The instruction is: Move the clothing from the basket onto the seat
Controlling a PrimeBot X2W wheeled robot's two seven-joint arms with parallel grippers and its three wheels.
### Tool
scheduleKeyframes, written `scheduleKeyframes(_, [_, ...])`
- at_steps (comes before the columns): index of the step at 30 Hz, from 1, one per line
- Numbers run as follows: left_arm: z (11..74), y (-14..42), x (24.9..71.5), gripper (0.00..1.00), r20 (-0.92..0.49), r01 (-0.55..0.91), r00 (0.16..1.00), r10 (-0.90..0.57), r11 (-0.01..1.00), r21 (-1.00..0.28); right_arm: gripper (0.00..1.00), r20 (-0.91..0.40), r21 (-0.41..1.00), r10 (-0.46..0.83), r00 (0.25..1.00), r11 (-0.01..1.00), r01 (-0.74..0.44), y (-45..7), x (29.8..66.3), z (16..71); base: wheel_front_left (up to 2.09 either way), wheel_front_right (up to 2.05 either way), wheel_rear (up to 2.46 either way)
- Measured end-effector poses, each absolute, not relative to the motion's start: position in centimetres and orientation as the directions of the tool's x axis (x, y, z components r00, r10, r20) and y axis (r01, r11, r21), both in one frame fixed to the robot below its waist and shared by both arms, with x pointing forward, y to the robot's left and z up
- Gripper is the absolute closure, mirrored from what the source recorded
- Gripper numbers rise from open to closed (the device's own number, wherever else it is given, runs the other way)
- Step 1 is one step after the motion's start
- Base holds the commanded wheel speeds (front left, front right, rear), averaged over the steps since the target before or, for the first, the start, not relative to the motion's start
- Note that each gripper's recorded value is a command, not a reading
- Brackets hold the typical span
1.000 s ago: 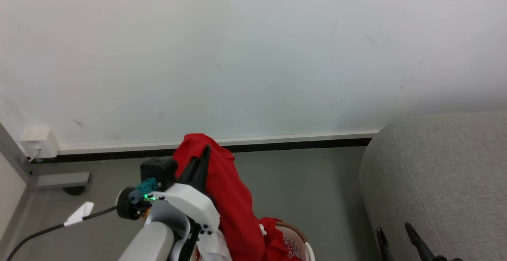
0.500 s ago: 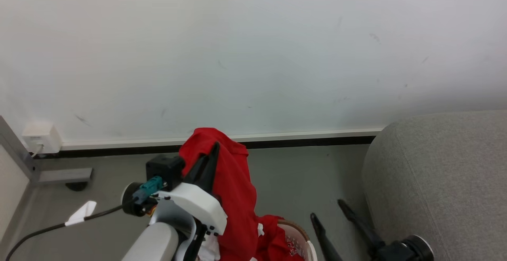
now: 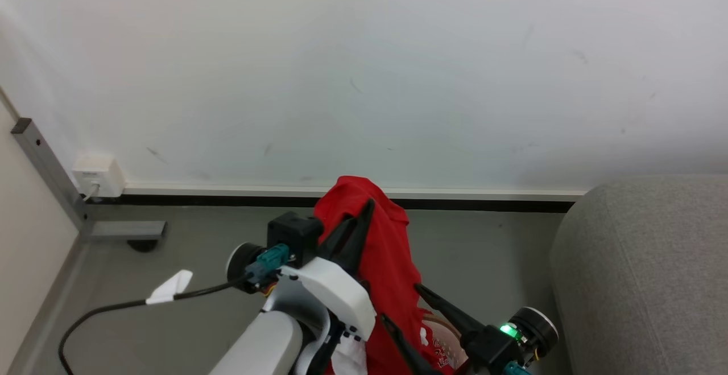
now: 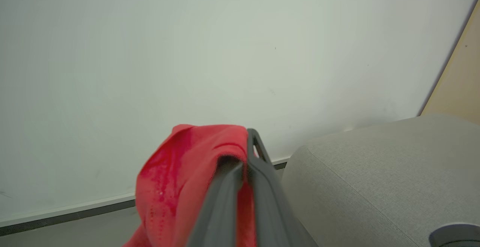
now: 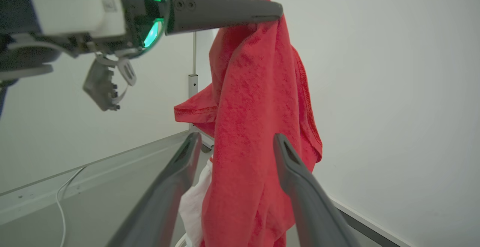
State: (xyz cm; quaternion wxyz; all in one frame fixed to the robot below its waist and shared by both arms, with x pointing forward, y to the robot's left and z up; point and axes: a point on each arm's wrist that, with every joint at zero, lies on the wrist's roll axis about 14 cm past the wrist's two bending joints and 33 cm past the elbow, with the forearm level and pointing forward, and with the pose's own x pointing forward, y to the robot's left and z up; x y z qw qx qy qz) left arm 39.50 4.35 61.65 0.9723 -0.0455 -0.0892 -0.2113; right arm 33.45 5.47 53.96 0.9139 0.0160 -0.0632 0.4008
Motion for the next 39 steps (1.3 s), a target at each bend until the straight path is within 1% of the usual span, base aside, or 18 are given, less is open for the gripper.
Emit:
scheduleKeyframes(5, [62.5,3.0,38.6,1.00,0.211,0.456,0.873,-0.439,0.889,-0.039,0.00,0.068,-0.046,0.742,0.667,0.670,-0.741,5.9,34.5,52.5,0.00,0.00,0.00])
scheduleKeyframes(11, [63.2,2.8,38.0,1.00,0.227,0.462,0.868,-0.442,0.886,-0.040,0.00,0.021,-0.071,0.741,0.671,0.671,-0.738,5.9,35.7,51.5,0.00,0.00,0.00])
scheduleKeyframes(12, [63.2,2.7,37.9,1.00,0.228,0.463,0.867,-0.444,0.885,-0.039,0.31,0.013,-0.066,0.738,0.674,0.674,-0.736,5.8,35.9,51.3,0.00,0.00,0.00])
scheduleKeyframes(13, [63.3,2.7,37.8,1.00,0.229,0.463,0.867,-0.443,0.886,-0.038,1.00,0.007,-0.053,0.736,0.677,0.677,-0.734,5.7,36.0,51.1,0.00,0.00,0.00])
scheduleKeyframes(19, [62.9,3.5,38.3,1.00,0.218,0.428,0.886,-0.409,0.903,-0.044,1.00,0.021,0.016,0.710,0.703,0.703,-0.711,5.2,36.8,51.5,0.00,0.00,0.00])
scheduleKeyframes(20, [62.7,3.8,38.5,0.68,0.213,0.418,0.891,-0.400,0.908,-0.044,1.00,0.023,0.022,0.702,0.712,0.712,-0.702,4.9,37.0,51.6,0.00,0.00,0.00])
scheduleKeyframes(21, [62.4,3.9,38.7,0.00,0.203,0.413,0.895,-0.398,0.910,-0.040,1.00,0.026,0.025,0.695,0.719,0.718,-0.695,4.6,37.2,51.6,0.00,0.00,0.00])
scheduleKeyframes(28, [59.4,3.4,38.6,0.00,0.089,0.439,0.896,-0.435,0.898,-0.032,1.00,0.056,0.057,0.649,0.759,0.757,-0.651,3.0,38.2,52.5,0.00,0.00,0.00])
scheduleKeyframes(39, [58.9,3.3,38.4,0.00,0.063,0.445,0.895,-0.442,0.894,-0.047,1.00,0.079,0.066,0.606,0.791,0.789,-0.611,1.6,39.0,53.3,0.00,0.00,0.00])
